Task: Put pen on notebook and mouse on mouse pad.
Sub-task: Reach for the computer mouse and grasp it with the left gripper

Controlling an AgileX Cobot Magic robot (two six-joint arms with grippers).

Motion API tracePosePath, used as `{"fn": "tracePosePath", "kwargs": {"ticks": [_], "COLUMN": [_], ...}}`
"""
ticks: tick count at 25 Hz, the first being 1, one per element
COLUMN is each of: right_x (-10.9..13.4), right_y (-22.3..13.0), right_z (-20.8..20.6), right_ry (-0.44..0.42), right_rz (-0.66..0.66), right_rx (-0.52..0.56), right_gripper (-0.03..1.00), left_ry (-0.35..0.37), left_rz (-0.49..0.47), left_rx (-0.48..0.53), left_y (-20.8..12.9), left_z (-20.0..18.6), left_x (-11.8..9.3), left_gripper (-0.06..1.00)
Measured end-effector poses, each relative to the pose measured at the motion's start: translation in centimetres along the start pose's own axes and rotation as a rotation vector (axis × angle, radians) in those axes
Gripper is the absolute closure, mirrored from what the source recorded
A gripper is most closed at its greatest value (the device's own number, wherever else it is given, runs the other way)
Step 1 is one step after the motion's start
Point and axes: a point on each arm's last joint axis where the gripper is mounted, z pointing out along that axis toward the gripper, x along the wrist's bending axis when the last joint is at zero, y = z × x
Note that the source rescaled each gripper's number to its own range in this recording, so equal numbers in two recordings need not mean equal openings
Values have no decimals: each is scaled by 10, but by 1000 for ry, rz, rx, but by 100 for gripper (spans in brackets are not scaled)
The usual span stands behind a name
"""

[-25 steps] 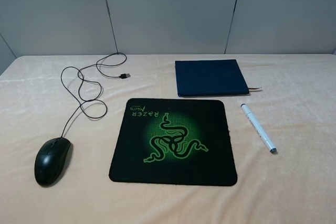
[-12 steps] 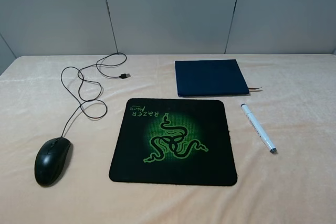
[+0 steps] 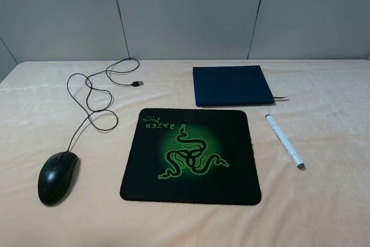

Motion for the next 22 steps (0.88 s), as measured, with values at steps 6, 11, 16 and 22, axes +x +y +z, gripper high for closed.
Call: {"fn": "tracePosePath", "kwargs": {"ticks": [6, 11, 16, 22], "right_x": [0, 0, 0, 0], "right_y": [0, 0, 0, 0], "right_z": [0, 0, 0, 0], "right_ry": [0, 0, 0, 0], "right_rz": [0, 0, 0, 0], "right_rx": [0, 0, 0, 0], "right_gripper": [-3, -3, -3, -3], "left_ry": [-7, -47, -73, -91], "left_rz": [-17, -43, -7, 3], "left_rx": [145, 283, 431, 549], "left_y": [25, 44, 53, 51], "left_z": [35, 79, 128, 175], "left_x": [-2, -8, -21, -41], "left_gripper": [-5, -5, -5, -5]}}
